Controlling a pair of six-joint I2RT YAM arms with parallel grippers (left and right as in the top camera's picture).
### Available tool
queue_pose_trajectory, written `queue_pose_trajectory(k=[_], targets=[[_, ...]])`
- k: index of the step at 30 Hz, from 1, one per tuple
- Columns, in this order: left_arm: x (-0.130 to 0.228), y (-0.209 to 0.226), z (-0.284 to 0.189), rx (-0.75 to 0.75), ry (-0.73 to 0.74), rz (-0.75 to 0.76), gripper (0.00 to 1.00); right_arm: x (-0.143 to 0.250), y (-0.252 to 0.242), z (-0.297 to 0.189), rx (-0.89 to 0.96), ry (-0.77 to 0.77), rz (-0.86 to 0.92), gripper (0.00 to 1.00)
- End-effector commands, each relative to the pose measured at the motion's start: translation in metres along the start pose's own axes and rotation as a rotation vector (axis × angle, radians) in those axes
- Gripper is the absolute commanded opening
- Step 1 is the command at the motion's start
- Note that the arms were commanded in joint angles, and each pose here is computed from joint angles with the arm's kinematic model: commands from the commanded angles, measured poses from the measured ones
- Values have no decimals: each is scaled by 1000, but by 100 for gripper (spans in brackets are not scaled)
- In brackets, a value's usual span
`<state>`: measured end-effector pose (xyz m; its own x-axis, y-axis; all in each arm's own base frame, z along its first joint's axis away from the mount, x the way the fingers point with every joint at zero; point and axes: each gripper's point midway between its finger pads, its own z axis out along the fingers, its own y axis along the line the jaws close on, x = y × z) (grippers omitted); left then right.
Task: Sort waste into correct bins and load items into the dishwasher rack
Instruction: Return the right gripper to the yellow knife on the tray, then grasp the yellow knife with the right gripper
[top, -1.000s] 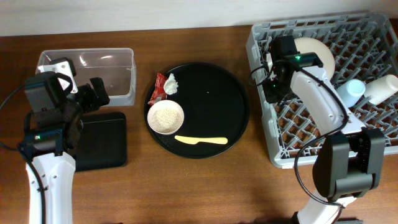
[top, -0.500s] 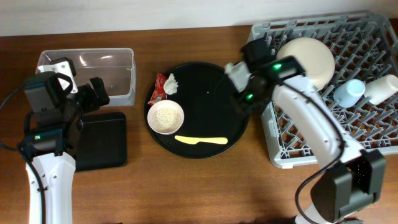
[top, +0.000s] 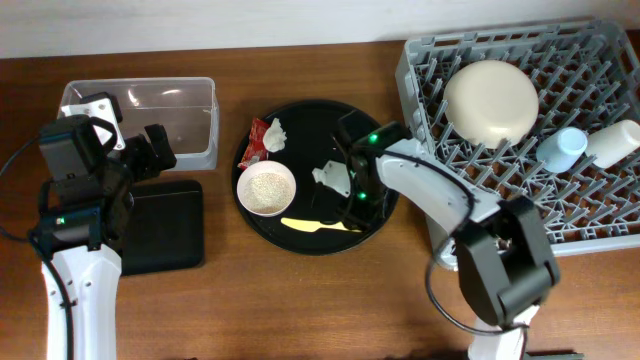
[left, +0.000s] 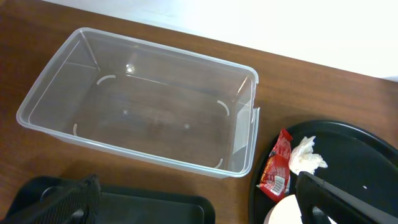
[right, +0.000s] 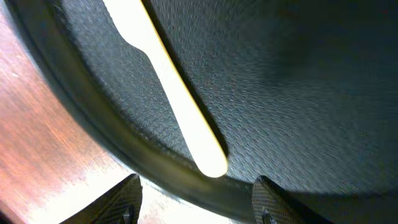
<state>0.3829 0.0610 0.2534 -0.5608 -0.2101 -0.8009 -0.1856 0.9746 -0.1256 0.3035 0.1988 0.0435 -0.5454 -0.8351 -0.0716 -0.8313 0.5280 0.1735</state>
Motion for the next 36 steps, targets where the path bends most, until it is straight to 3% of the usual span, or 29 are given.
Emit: queue_pose_trajectory(k=[1,10,12,19,24,30,36], targets=[[-13,0,-10,0,-40,-12,100,8,19,23,-128,50,-45,61],[-13,0,-10,0,-40,-12,100,0,21,34,-129,43,-65,61],[-13,0,-10,0,-40,-12,100,0,21,34,-127,41,-66,55],[-13,0,-10,0,-40,-12,100,1,21,34,-129,44,-62,56],[-13,0,-10,0,-40,-12,100,1,20,36,-122,42,-63,45],[-13,0,-10,0,-40,-12,100,11,14,45,-82,77,-52,42],[-13,0,-10,0,-40,-12,100,10,10,45,-68,72,-53,26]])
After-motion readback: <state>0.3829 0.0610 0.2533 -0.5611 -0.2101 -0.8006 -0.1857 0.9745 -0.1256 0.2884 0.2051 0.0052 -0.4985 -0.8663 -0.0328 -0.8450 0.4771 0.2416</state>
